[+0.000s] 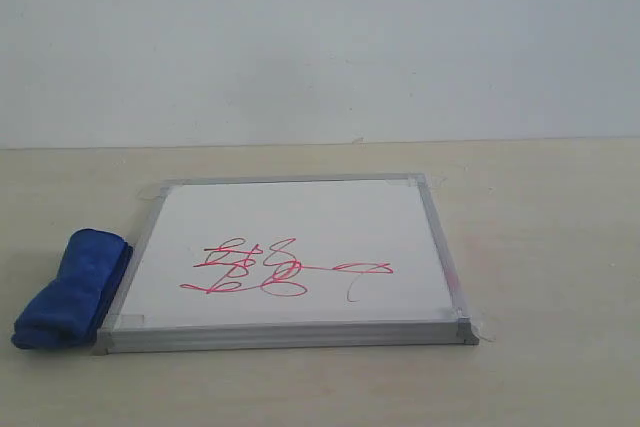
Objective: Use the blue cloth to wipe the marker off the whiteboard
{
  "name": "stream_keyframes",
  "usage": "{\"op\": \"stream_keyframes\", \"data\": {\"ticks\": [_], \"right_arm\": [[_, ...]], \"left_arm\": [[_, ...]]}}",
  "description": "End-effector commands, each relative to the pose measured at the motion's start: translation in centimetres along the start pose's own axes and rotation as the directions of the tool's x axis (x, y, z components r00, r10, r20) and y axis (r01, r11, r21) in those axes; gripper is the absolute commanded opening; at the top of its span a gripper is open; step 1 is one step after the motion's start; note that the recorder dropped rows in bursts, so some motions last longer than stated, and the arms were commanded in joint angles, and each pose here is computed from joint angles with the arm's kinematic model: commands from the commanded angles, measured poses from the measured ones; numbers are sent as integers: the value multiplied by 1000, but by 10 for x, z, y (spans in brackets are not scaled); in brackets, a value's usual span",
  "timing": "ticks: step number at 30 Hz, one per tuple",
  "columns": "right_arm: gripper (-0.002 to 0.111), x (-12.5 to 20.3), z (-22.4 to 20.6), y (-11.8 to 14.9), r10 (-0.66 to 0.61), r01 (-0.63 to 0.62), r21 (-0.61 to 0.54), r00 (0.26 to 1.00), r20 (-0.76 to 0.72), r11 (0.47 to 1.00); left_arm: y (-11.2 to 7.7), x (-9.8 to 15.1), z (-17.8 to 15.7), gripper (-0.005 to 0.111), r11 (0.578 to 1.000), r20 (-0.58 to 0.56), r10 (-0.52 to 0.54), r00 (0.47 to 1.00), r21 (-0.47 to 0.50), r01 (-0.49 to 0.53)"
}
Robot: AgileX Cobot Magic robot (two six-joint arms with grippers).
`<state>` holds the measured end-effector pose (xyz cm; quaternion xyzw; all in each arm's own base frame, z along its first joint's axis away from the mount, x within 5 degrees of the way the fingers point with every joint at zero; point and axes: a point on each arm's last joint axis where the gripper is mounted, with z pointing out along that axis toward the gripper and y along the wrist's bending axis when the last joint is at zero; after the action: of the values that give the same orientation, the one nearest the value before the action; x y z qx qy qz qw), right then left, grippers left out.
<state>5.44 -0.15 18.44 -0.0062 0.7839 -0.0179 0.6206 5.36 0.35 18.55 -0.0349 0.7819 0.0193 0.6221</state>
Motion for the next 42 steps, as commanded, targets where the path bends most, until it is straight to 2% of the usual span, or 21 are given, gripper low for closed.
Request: {"op": "stream_keyframes", "data": {"ticks": [1, 7, 10, 12, 14, 15, 19, 21, 23, 27, 34, 38, 42], "right_arm": [[0, -11, -1, 0, 1, 0, -5, 993, 120, 1000], [0, -26, -4, 0, 2, 0, -5, 958, 286, 1000], [0, -46, -13, 0, 3, 0, -5, 865, 502, 1000], [0, -54, -17, 0, -12, 12, 4, 825, 566, 1000], [0, -74, -28, -1, -44, 36, 26, 810, 584, 999], [0, -97, -41, -2, -53, 41, 33, 816, 575, 999], [0, -162, -40, -5, -43, 39, 20, 929, 367, 999], [0, -183, -35, -6, -26, 23, 14, 931, 364, 1000], [0, -202, -30, -6, -27, 23, 15, 905, 424, 1000], [0, -211, -29, -6, -27, 22, 17, 866, 500, 1000], [0, -211, -29, -6, -9, 6, 8, 862, 507, 1000], [0, -208, -25, -6, 36, -34, -14, 885, 464, 999], [0, -199, -2, -5, 122, -112, -47, 941, 315, 993]], "left_arm": [[-1, 1, 1, 4, 1000, 0, -5, 1000, 11, 5], [-1, 1, 1, 4, 1000, 0, -5, 1000, 11, 5], [-1, 1, 1, 4, 1000, 0, -5, 1000, 11, 5], [-1, 1, 1, 4, 1000, 0, -5, 1000, 11, 5], [-1, 1, 1, 4, 1000, 0, -5, 1000, 11, 5], [-1, 1, 1, 4, 1000, 0, -5, 1000, 11, 5], [-1, 1, 1, 4, 1000, 0, -5, 1000, 11, 5], [-1, 1, 1, 4, 1000, 0, -5, 1000, 11, 5], [-1, 1, 1, 4, 1000, 0, -5, 1000, 11, 5], [-1, 1, 1, 4, 1000, 0, -5, 1000, 11, 5], [-1, 1, 1, 4, 1000, 0, -5, 1000, 11, 5], [-1, 1, 1, 4, 1000, 0, -5, 1000, 11, 5], [-1, 1, 1, 4, 1000, 0, -5, 1000, 11, 5]]}}
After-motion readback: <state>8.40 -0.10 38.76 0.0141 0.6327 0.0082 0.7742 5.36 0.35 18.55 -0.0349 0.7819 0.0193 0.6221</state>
